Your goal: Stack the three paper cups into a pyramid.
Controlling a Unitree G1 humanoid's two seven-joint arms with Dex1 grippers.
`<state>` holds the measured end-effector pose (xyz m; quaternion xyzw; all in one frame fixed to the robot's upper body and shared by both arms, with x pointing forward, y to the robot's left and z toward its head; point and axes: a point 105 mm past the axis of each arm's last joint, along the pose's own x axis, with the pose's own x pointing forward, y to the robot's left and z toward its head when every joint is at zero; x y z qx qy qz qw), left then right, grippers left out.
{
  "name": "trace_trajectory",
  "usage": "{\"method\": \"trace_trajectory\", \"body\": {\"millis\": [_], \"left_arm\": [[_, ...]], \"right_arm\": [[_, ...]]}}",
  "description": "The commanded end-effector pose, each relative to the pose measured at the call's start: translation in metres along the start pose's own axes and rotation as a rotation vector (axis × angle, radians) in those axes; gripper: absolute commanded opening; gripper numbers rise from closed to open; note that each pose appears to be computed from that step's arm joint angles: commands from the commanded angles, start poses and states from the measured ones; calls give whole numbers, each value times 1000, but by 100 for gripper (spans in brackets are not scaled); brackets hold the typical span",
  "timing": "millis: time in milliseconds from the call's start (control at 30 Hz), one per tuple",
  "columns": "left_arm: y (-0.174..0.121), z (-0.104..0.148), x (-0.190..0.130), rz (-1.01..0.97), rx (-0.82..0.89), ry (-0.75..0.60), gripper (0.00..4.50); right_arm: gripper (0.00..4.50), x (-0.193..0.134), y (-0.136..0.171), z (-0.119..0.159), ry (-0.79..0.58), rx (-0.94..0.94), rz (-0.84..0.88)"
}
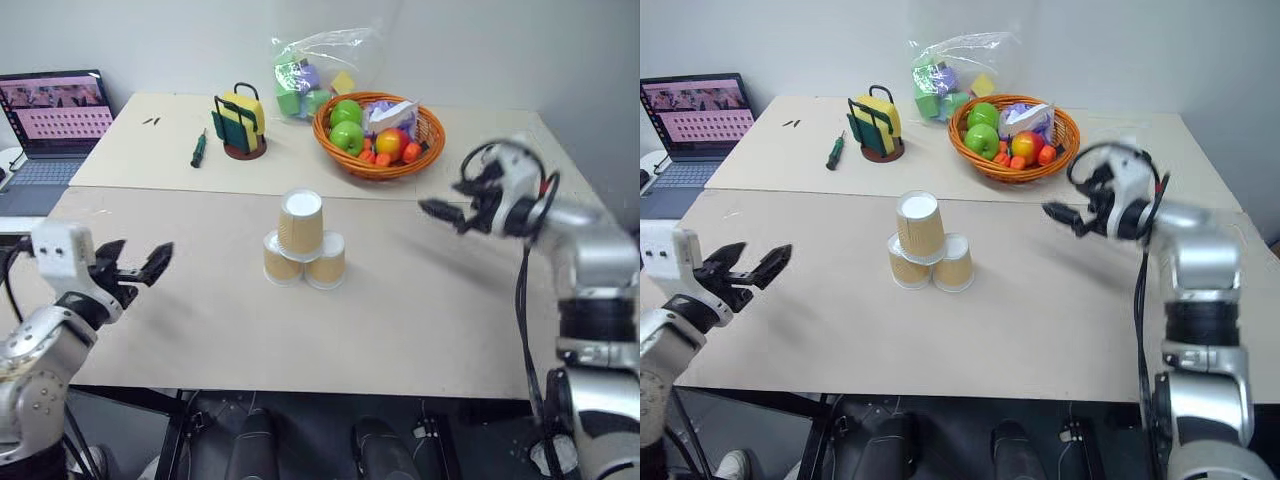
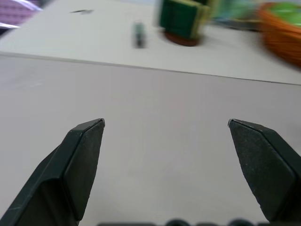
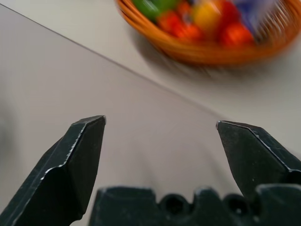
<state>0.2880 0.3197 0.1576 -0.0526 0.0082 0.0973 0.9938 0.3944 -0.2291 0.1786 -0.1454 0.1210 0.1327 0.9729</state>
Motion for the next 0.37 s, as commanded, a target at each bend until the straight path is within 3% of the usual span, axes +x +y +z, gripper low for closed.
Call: {"method": "trace_trajectory", "body": {"millis": [33,267,367], "left_arm": [[18,-6,14,185,42,-70,450],[9,-32,49,247,-4,-81,450],[6,-29,61,265,66,-105,450]], "right_arm": [[445,5,3,-6,-35,-20,-159],[445,17,9,-45,-20,53,-329],[445,17,3,-54,-40,100,-416]]}}
